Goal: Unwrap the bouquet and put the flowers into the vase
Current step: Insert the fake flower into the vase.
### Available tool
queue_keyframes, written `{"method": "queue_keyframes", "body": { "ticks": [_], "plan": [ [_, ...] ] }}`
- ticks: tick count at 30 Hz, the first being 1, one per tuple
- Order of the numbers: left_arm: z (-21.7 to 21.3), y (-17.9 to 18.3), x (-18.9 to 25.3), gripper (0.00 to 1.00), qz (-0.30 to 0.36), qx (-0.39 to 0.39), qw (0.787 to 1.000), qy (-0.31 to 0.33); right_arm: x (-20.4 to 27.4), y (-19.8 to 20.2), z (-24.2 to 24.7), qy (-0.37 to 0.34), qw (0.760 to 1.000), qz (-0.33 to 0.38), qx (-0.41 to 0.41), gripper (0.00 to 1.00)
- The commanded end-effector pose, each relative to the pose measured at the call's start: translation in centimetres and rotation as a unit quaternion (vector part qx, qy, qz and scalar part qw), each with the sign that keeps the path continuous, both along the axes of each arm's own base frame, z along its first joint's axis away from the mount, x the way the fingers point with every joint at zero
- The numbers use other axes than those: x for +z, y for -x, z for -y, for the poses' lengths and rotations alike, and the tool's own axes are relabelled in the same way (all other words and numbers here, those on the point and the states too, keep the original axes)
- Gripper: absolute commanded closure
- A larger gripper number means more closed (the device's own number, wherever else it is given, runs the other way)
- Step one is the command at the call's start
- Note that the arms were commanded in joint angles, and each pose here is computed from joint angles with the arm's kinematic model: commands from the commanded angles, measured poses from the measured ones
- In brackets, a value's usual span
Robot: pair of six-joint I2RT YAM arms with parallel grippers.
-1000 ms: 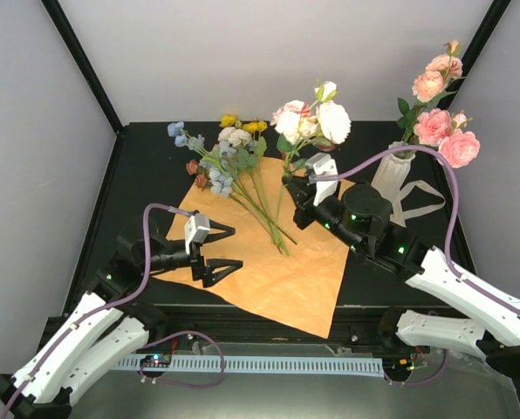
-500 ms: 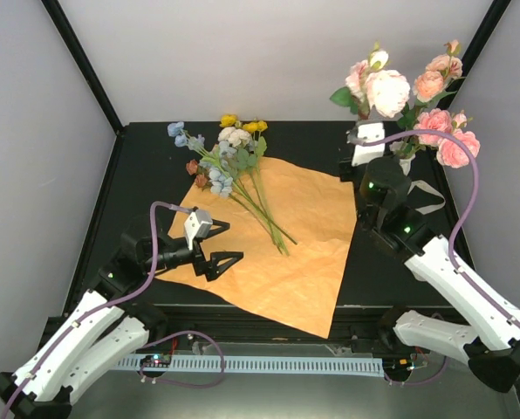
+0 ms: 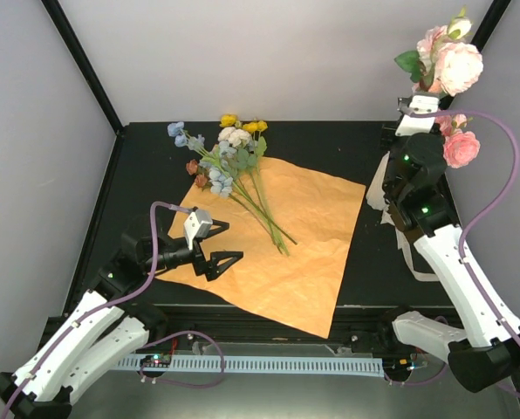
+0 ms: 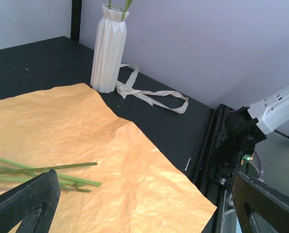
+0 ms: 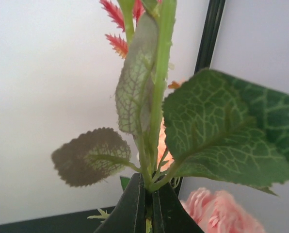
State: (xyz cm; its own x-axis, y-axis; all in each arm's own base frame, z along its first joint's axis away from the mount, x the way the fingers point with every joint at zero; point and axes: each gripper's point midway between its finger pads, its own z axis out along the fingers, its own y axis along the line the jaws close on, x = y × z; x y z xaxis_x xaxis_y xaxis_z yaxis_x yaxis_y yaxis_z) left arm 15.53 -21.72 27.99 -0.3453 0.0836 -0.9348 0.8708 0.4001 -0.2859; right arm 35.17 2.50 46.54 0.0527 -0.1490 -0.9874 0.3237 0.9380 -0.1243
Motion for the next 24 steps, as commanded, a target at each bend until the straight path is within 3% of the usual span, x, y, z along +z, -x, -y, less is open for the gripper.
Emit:
{"method": "queue_keyframes", "body": {
  "ticks": [1, 9, 24],
  "plan": [
    [-0.2, 0.1, 0.3, 0.01, 0.011, 0.004, 1.0, -0.002, 4.8, 1.7, 1.3, -0.015, 0.997, 0.071, -0.013, 0.99],
    [-0.2, 0.0, 0.2, 0.01, 0.01, 0.005, 1.0, -0.003, 6.7, 2.1, 2.3, 0.0, 0.995, 0.098, -0.031, 0.99],
    [-0.2, -0.2, -0.1, 0.01, 0.006, 0.008, 1.0, -0.007, 0.8, -2.6, 4.8, -0.05, 0.998, 0.042, -0.011, 0.99]
  ]
}}
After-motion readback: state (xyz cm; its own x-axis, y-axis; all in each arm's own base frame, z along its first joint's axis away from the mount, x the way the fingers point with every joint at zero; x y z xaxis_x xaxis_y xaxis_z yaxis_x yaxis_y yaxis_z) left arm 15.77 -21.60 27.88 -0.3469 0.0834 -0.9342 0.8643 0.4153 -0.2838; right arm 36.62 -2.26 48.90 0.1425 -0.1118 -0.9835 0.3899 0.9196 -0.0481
